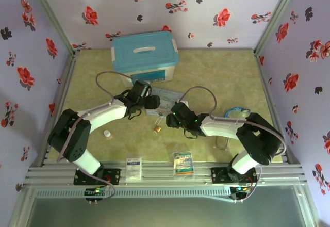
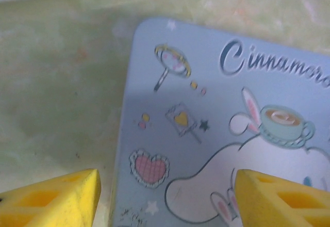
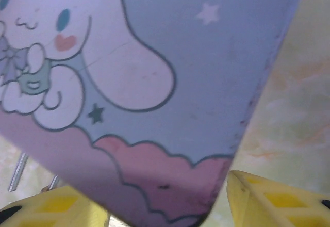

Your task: Unlock a padlock with a key

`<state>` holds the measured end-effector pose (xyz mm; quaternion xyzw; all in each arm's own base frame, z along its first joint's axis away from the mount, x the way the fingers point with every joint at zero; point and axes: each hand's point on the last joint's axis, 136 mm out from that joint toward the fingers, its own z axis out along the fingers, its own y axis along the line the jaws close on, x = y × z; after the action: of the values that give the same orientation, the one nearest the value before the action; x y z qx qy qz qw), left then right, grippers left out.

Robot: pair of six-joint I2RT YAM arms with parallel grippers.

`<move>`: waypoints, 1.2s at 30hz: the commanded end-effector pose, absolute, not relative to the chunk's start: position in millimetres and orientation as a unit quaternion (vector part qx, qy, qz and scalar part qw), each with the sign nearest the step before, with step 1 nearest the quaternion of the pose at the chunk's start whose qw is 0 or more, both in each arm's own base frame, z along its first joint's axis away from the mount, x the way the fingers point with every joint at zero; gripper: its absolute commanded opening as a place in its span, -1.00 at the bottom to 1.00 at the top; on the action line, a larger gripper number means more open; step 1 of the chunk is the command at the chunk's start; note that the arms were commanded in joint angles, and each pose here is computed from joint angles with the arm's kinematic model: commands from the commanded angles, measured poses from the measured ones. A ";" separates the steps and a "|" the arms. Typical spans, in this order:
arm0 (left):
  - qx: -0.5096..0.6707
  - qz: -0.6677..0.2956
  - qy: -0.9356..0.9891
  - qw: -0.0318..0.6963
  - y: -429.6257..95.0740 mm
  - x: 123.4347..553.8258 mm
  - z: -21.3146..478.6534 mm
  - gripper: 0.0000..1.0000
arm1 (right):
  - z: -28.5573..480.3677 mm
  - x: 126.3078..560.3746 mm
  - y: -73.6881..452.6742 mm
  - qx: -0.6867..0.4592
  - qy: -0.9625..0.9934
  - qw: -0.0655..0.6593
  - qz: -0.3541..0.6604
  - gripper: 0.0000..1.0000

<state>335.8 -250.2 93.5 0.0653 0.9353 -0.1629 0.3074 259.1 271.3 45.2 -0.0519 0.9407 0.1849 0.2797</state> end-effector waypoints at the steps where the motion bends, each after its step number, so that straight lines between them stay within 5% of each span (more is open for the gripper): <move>1: 0.059 -0.176 0.937 0.295 -258.0 327.1 82.7 0.36 | 43.9 251.6 273.5 -0.069 0.942 0.266 0.191 0.18; 10: 0.050 -0.192 0.939 0.281 -267.8 307.8 75.7 0.28 | 44.4 225.0 311.2 -0.064 0.938 0.258 0.224 0.21; 32: 0.051 -0.190 0.934 0.298 -255.7 301.3 88.7 0.35 | 18.6 223.0 339.1 -0.101 0.953 0.264 0.110 0.27; 36: 0.052 -0.188 0.934 0.298 -254.4 300.8 89.1 0.36 | 4.4 220.7 332.9 -0.108 0.959 0.247 0.081 0.00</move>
<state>312.5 -249.3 85.4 0.0364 0.9346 -0.1742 0.3081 228.2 343.4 25.8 -0.0877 0.9497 0.1257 0.2729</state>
